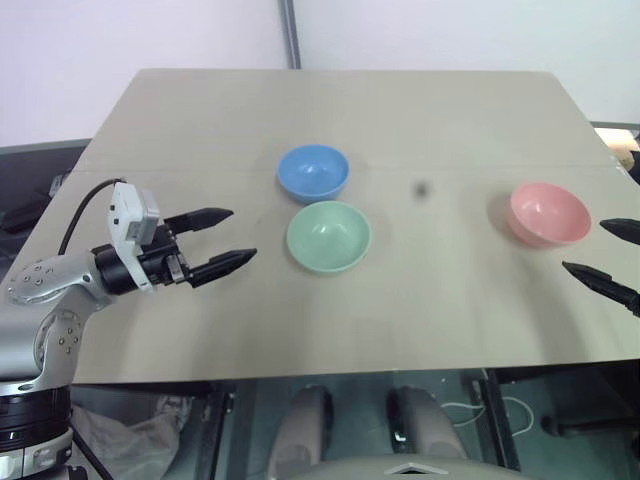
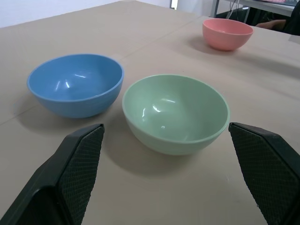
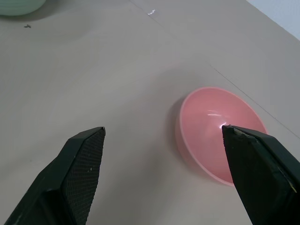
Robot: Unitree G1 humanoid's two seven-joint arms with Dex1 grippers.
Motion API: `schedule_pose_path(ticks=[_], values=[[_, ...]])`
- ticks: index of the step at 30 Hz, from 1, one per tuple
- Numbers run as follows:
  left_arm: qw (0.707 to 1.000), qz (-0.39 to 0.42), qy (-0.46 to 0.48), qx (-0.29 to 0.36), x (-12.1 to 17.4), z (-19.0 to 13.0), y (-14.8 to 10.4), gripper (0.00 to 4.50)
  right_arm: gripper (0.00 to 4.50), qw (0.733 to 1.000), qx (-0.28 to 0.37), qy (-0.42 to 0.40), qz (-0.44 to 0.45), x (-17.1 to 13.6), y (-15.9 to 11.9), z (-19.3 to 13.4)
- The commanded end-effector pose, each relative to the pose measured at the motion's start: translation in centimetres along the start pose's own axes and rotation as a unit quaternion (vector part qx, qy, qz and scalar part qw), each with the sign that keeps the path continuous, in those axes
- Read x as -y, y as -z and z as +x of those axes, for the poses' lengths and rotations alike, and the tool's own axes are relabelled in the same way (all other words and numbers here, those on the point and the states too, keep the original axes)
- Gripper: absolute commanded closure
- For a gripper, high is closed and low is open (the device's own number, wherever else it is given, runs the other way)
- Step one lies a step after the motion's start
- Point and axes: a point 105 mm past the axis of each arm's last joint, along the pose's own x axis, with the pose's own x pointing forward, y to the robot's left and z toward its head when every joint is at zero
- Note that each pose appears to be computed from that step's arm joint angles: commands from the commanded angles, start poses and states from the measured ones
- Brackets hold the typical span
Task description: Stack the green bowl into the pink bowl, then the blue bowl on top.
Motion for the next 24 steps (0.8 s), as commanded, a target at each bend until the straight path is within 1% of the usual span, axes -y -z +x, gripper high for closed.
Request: schedule_pose_path(ticks=[1, 7, 11, 16, 19, 21, 24], values=[[1.000, 0.018, 0.013, 0.010, 0.1, 0.2, -1.0, 0.00, 0.16, 1.000, 0.009, 0.006, -0.024, 0.0, -0.9, 0.3], [0.998, 0.018, 0.062, 0.024, 1.1, 0.7, -1.4, 0.00, 0.16, 0.999, 0.025, -0.009, -0.025, -1.0, -1.1, 2.0], [0.996, 0.015, 0.074, 0.036, 1.6, 0.8, -1.9, 0.00, 0.16, 0.999, 0.030, -0.016, -0.027, -1.3, -1.2, 2.5], [0.995, 0.020, 0.088, 0.034, 2.0, 1.1, -2.1, 0.00, 0.16, 0.999, 0.022, -0.022, -0.036, -1.2, -0.9, 3.2], [0.994, 0.024, 0.105, 0.033, 2.7, 1.7, -1.9, 0.00, 0.16, 0.999, 0.003, -0.001, -0.038, 0.0, 0.2, 4.5], [0.990, 0.022, 0.134, 0.037, 3.8, 2.3, -1.9, 0.00, 0.16, 0.999, -0.030, 0.028, -0.028, 1.4, 1.8, 6.3], [0.985, 0.013, 0.163, 0.055, 4.6, 2.3, -2.1, 0.00, 0.16, 0.997, -0.069, 0.030, -0.021, 2.2, 3.7, 9.4]])
